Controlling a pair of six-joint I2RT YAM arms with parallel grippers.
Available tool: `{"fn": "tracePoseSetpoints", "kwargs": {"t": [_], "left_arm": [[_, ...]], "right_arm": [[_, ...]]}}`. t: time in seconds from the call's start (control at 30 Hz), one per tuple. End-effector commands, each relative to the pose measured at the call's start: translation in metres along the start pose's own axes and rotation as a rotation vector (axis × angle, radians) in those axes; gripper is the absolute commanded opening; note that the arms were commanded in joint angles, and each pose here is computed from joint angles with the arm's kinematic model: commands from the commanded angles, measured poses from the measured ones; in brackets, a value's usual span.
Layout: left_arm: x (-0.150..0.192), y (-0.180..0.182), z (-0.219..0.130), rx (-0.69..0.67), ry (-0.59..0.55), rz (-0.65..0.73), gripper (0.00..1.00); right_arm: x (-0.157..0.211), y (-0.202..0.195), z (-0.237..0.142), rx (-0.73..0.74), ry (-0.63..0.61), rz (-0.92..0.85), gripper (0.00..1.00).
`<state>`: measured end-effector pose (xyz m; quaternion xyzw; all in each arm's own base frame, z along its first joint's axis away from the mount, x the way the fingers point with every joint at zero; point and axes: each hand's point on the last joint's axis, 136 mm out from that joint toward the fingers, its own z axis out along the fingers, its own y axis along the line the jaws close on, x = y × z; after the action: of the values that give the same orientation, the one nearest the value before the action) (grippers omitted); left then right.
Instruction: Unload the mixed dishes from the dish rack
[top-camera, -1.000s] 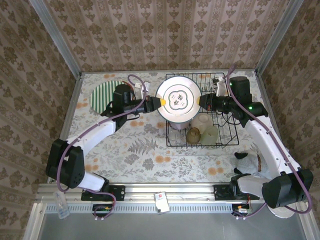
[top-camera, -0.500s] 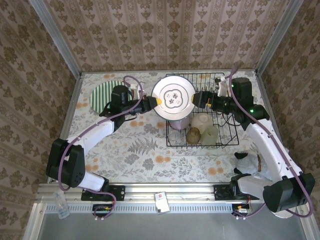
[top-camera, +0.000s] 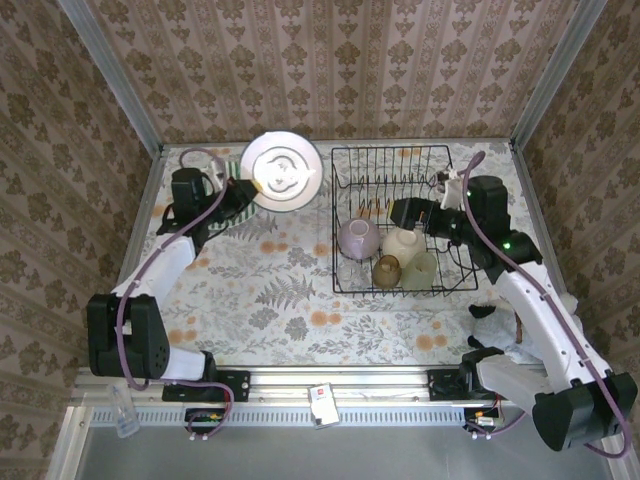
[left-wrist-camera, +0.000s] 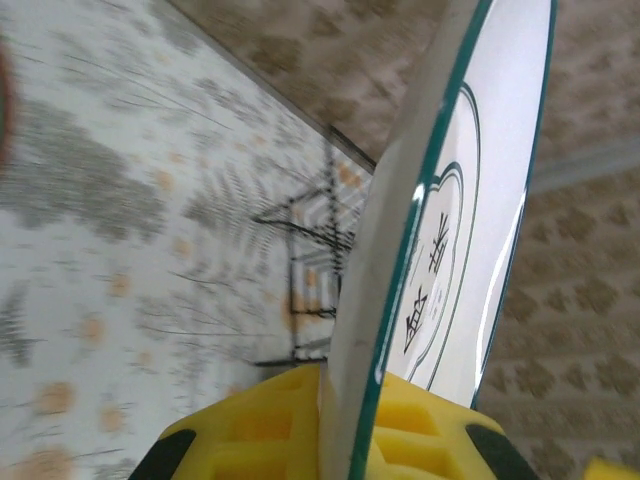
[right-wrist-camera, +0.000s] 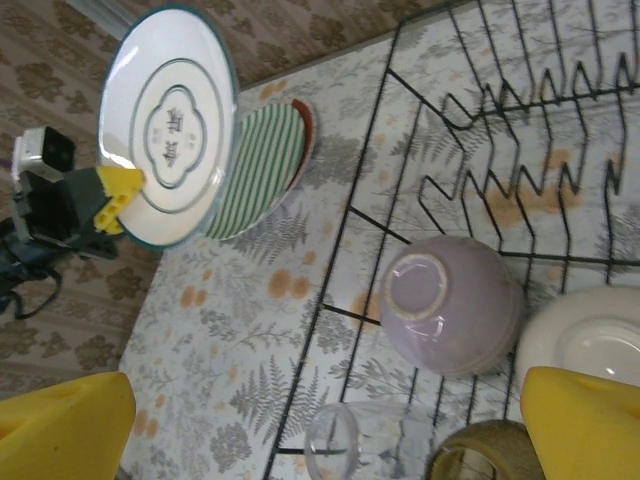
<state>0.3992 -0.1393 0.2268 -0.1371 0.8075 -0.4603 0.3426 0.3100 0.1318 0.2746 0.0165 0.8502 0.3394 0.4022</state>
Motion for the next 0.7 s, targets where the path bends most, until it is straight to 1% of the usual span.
{"fn": "tracePoseSetpoints", "kwargs": {"t": [0.0,0.17,0.27,0.37,0.43,0.53,0.67], "left_arm": [[-0.028,0.007,-0.02,-0.07,-0.083,0.002,0.0],[-0.059,0.046,-0.038,-0.167,-0.168,-0.083,0.0],[-0.071,0.069,-0.042,-0.196,-0.193,-0.146,0.0],[-0.08,0.088,-0.044,-0.216,-0.203,-0.205,0.0],[-0.087,0.1,-0.044,-0.229,-0.211,-0.226,0.0],[-0.09,0.117,-0.041,-0.253,-0.207,-0.254,0.0],[-0.092,0.133,-0.033,-0.277,-0.206,-0.266,0.0]], "right_arm": [[-0.006,-0.015,-0.008,0.089,-0.088,0.013,1.0],[0.001,-0.039,-0.009,0.212,-0.075,0.044,1.0],[0.004,-0.045,-0.009,0.237,-0.068,0.045,1.0],[0.006,-0.044,-0.012,0.221,-0.089,0.039,1.0],[0.007,-0.036,-0.014,0.178,-0.099,0.027,1.0],[0.008,-0.021,-0.018,0.095,-0.114,-0.014,1.0],[0.011,-0.012,-0.024,0.055,-0.114,-0.045,1.0]]}}
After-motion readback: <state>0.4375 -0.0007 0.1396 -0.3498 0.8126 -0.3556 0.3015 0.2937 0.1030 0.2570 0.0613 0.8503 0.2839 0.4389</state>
